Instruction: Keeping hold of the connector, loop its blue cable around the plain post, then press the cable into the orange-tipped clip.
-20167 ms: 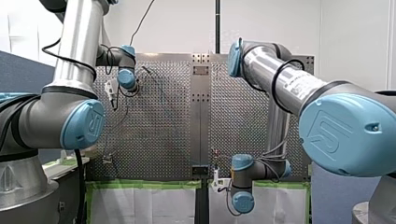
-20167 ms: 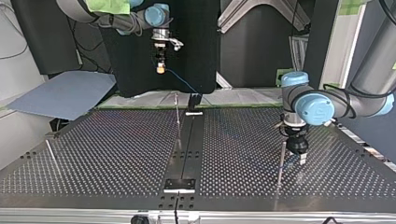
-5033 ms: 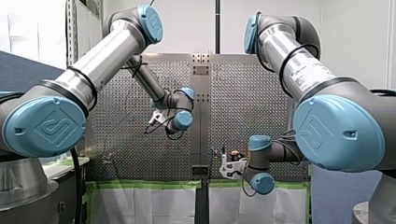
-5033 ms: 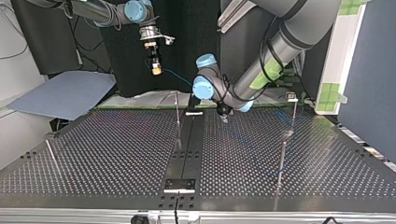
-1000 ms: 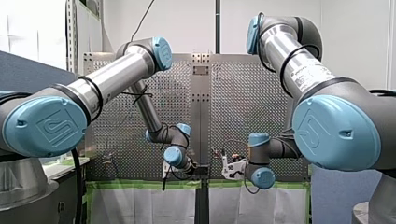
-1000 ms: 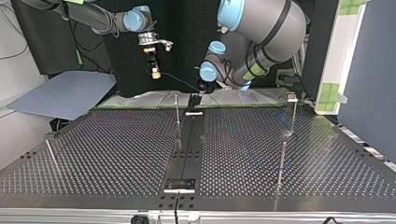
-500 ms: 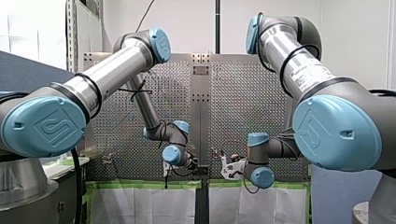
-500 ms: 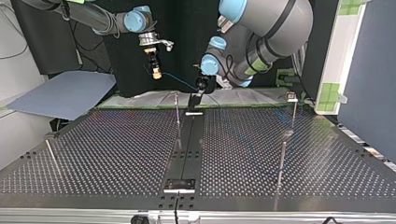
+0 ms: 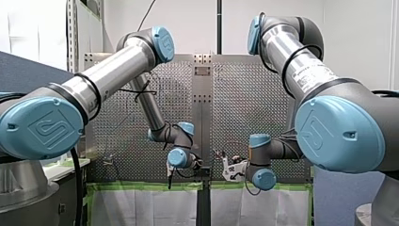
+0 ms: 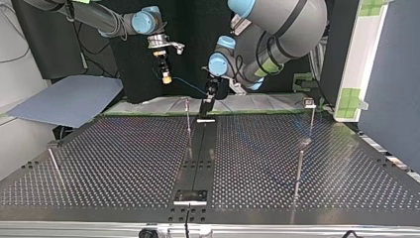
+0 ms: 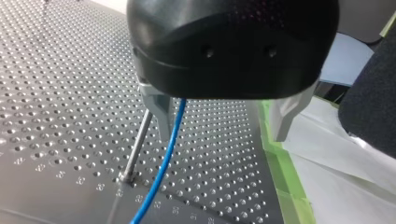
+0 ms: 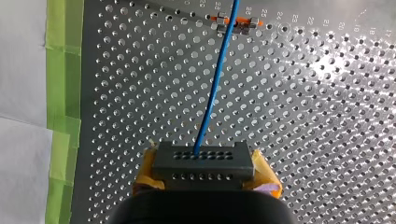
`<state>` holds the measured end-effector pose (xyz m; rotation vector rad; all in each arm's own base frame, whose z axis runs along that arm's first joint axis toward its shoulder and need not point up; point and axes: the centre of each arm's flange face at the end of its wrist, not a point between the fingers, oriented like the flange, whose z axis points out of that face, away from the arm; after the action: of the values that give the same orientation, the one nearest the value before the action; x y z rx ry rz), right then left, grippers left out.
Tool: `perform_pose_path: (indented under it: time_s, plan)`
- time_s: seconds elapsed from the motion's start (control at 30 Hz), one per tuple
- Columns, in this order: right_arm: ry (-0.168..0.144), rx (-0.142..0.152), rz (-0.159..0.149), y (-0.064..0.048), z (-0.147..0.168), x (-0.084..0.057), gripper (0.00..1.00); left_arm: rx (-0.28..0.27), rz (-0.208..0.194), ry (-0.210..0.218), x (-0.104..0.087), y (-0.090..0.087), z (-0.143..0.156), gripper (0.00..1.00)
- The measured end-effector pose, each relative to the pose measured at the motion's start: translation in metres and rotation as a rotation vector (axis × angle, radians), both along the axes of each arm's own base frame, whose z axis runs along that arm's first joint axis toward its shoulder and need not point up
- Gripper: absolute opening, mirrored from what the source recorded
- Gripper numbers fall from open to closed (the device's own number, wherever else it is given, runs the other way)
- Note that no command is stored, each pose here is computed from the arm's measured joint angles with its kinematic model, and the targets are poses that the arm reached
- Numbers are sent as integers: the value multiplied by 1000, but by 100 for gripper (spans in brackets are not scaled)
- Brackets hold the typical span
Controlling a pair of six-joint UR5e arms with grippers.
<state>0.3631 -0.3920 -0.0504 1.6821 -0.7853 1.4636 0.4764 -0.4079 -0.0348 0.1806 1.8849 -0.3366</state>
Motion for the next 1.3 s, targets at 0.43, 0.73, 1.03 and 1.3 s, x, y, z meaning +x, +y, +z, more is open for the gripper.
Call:
perform_pose_path:
  time_s: [0.43,0.73,1.03,1.3]
  plan:
    - [0,0,0,0,0,0,0,15,29,-66,6,-2,4,31]
    - [4,-3,17,3,0,3,0,29,67,-110,11,0,7,37]
    - [6,-3,29,5,0,6,0,39,93,-117,12,3,7,37]
    - [6,-4,30,6,0,6,0,12,78,-138,14,-1,10,13]
